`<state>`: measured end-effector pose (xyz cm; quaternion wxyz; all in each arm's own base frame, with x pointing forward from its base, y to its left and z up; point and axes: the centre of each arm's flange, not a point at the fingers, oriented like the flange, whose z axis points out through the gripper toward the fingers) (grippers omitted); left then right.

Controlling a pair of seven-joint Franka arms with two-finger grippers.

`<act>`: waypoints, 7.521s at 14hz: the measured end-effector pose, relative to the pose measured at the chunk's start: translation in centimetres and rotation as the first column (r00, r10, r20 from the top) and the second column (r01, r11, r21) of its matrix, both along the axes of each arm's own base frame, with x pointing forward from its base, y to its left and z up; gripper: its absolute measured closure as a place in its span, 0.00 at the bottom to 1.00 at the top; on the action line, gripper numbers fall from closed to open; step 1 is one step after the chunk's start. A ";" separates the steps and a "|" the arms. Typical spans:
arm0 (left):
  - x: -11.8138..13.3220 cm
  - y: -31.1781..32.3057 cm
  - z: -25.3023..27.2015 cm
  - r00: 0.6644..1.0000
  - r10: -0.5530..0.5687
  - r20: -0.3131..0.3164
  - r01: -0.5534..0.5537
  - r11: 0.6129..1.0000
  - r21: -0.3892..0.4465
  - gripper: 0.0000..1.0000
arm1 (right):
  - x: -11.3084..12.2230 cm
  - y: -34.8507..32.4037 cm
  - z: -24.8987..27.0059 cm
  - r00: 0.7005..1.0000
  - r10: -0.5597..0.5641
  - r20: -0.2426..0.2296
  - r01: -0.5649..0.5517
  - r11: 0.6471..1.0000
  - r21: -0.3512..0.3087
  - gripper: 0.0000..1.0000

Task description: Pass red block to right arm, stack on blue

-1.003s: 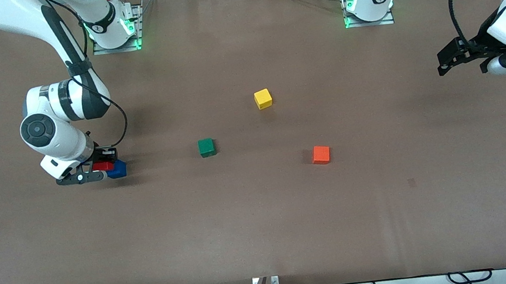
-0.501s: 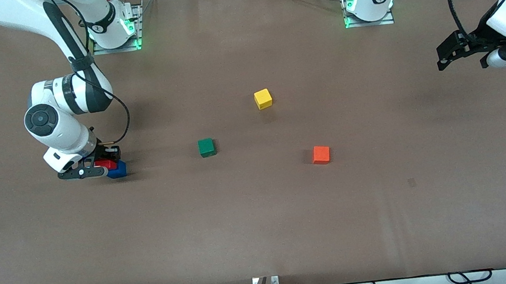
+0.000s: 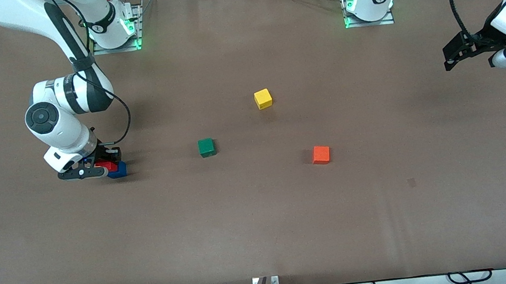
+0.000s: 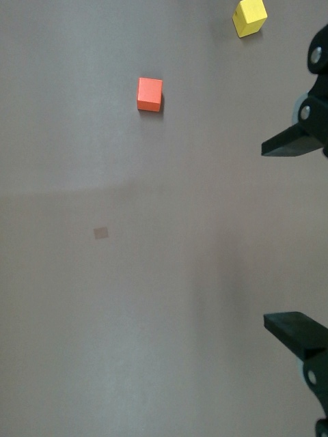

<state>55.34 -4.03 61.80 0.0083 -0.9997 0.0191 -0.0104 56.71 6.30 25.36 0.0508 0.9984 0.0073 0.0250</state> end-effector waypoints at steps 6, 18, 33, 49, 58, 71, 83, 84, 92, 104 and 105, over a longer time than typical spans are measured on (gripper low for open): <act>0.0 0.0 0.0 1.000 0.000 0.000 0.000 1.000 0.000 0.00 | 0.0 0.0 -1.4 1.000 0.003 -0.004 -0.003 1.000 -0.005 0.44; 0.0 0.0 0.0 1.000 0.000 -0.001 0.000 1.000 0.000 0.00 | 0.2 0.0 -0.1 1.000 -0.008 -0.001 0.008 1.000 -0.002 0.00; 0.0 0.0 0.0 1.000 0.000 -0.002 0.000 1.000 0.000 0.00 | 5.9 -2.0 20.1 0.994 -0.091 -0.069 0.090 0.996 -0.017 0.00; 0.0 0.0 0.0 1.000 -0.001 -0.002 0.001 1.000 0.000 0.00 | 6.5 -12.2 33.7 0.989 -0.138 0.051 0.133 0.987 0.087 0.00; 0.0 0.0 0.0 1.000 -0.001 -0.002 0.001 1.000 0.000 0.00 | 5.0 -12.1 34.0 0.997 -0.078 -0.003 0.078 0.991 0.105 0.00; 0.0 -0.2 0.0 1.000 -0.003 -0.002 0.003 1.000 0.000 0.00 | 0.6 -12.0 31.2 0.997 -0.071 -0.005 0.071 0.994 0.086 0.00; -0.1 -0.4 0.1 1.000 -0.007 0.000 0.007 1.000 0.000 0.00 | 0.9 -11.0 32.2 0.998 -0.052 0.020 0.050 0.995 0.086 0.00; -0.1 -0.4 0.1 1.000 -0.007 0.001 0.007 1.000 0.000 0.00 | 0.9 -10.8 32.2 0.999 -0.049 0.020 0.047 0.995 0.086 0.00; 0.0 -0.4 0.2 1.000 -0.007 0.001 0.007 1.000 0.000 0.00 | 1.3 -9.6 32.6 0.999 -0.027 0.035 0.024 0.996 0.086 0.00; 0.0 -0.2 0.2 1.000 -0.003 0.001 0.003 1.000 0.000 0.00 | 0.8 -9.4 32.5 1.000 -0.024 -0.008 0.025 0.996 0.087 0.00; 0.0 -0.1 0.2 1.000 -0.003 0.001 0.003 1.000 0.000 0.00 | 0.7 -9.4 32.5 1.000 -0.025 -0.019 0.026 0.996 0.087 0.00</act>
